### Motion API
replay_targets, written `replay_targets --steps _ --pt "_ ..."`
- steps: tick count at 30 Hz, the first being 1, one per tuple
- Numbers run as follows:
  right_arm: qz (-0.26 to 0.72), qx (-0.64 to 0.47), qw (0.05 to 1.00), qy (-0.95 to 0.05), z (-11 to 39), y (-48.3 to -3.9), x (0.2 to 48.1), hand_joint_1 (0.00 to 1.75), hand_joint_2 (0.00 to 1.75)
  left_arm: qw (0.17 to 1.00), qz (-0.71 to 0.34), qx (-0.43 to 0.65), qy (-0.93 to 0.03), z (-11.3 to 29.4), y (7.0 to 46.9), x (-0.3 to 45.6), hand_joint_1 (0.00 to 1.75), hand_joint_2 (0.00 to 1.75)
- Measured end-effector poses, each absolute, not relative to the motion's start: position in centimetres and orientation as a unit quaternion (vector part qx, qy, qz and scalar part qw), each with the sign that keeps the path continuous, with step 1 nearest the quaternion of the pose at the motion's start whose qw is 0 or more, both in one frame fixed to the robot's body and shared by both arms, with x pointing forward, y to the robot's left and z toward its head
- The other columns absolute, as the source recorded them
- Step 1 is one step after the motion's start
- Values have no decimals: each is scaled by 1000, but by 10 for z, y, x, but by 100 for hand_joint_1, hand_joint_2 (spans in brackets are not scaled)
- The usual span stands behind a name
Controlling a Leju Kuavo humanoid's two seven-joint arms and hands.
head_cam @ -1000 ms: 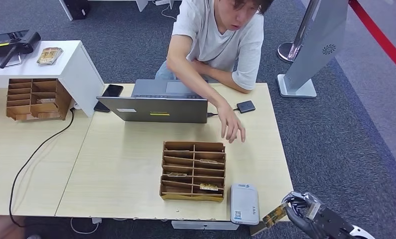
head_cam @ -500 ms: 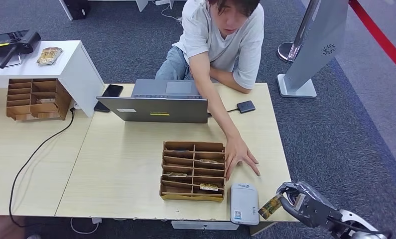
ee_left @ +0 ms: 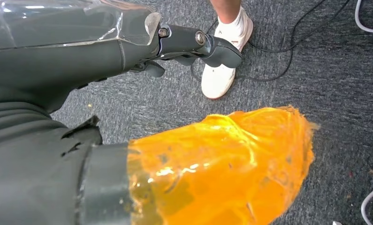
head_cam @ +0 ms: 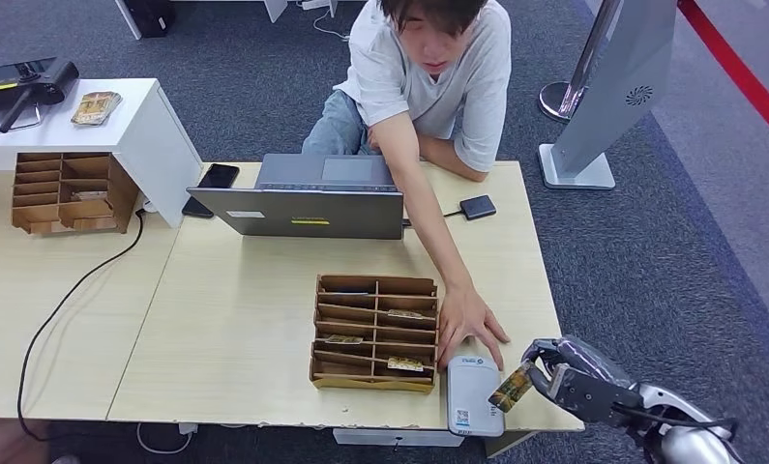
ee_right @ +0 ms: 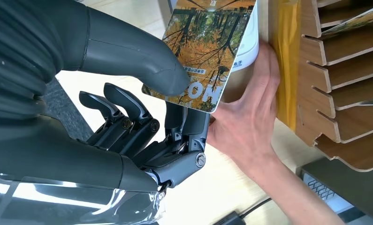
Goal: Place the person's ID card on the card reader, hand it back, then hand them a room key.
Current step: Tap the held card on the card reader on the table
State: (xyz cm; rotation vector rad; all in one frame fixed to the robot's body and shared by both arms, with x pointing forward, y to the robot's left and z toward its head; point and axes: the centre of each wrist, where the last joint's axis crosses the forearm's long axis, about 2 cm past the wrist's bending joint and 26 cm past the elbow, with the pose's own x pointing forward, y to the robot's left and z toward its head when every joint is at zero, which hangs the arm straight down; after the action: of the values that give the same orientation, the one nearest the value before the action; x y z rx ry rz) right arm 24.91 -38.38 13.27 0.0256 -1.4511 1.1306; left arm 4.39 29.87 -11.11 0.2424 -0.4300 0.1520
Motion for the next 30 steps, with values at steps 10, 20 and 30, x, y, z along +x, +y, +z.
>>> replay_targets --steps 10,20,30 --pt "507 -10 604 -615 136 -383 258 175 175 966 77 120 -216 -111 299 44 0 0" --pt "523 -52 601 -603 134 -382 267 175 175 966 81 119 -215 -111 298 44 0 0" --pt "534 -69 598 -593 129 -378 272 175 175 966 84 117 -216 -111 296 44 0 0"
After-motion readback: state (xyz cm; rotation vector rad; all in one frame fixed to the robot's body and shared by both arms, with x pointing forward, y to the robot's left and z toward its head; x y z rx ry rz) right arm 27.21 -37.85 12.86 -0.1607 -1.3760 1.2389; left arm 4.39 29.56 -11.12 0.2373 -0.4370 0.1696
